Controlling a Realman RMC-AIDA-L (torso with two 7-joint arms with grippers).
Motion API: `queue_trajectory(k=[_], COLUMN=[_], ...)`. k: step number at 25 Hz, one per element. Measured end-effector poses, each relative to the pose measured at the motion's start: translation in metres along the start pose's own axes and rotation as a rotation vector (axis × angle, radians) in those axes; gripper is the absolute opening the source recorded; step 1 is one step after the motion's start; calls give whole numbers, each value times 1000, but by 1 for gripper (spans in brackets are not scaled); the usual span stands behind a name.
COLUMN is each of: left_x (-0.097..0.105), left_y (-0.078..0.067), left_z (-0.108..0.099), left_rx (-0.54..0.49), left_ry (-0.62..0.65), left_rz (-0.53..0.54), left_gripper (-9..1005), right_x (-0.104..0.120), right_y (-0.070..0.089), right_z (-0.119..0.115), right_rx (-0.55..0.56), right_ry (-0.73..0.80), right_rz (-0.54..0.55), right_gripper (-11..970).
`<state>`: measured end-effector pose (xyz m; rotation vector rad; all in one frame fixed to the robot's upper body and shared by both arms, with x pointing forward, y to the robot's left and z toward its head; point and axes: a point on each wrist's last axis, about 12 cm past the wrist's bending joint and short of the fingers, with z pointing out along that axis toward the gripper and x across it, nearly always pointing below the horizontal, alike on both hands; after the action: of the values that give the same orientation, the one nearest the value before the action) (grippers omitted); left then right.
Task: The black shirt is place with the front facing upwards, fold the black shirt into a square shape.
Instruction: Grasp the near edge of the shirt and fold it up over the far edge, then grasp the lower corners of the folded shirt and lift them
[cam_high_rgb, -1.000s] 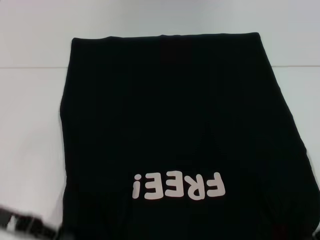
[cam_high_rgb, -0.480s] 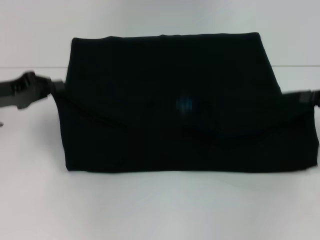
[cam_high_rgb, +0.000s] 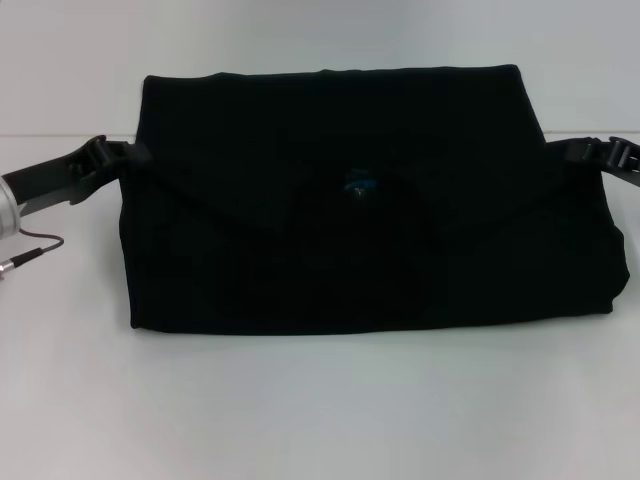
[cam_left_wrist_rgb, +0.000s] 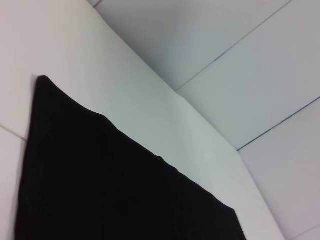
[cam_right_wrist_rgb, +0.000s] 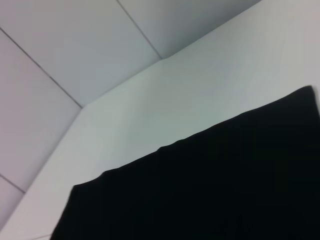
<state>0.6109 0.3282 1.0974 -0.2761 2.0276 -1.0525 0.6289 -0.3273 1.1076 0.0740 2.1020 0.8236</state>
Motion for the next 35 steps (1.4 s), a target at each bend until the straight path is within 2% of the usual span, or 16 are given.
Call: queue_trajectory(k=[8,13,16,19,22,24,25,29,33,35], left_x=[9,17,20,23,22,20,19,15,18,21], left_y=[0,1,2,7,17,22,25,26,23,23], left_z=[20,34,37,34,22,12,7,-16,-27,-29], left_rx=[-68,-142,-173,-194,-205,-202,-199,-116,-89,-98], left_ry=[-20,-34,-42,-50,-55,-54,-53,54,204,253], left_rz=[51,81,83,48,3,-26,-36,-39,-38,-45], left_gripper=[27,32,111,204,325,406,436,556,687,768], right_x=[8,15,16,17,17,20,22,33,52,71], right_y=[7,6,3,-3,-10,-13,-14,-5,8,13], right_z=[23,28,25,18,5,-6,-13,-32,-37,-35], right_rx=[55,80,89,90,54,8,-29,-194,-326,-378], right_ry=[38,39,34,20,-37,-97,-126,-136,-21,55], right_rz=[-36,-37,-31,-12,29,42,32,-113,-289,-359], right_gripper=[62,70,81,181,282,497,519,609,699,744])
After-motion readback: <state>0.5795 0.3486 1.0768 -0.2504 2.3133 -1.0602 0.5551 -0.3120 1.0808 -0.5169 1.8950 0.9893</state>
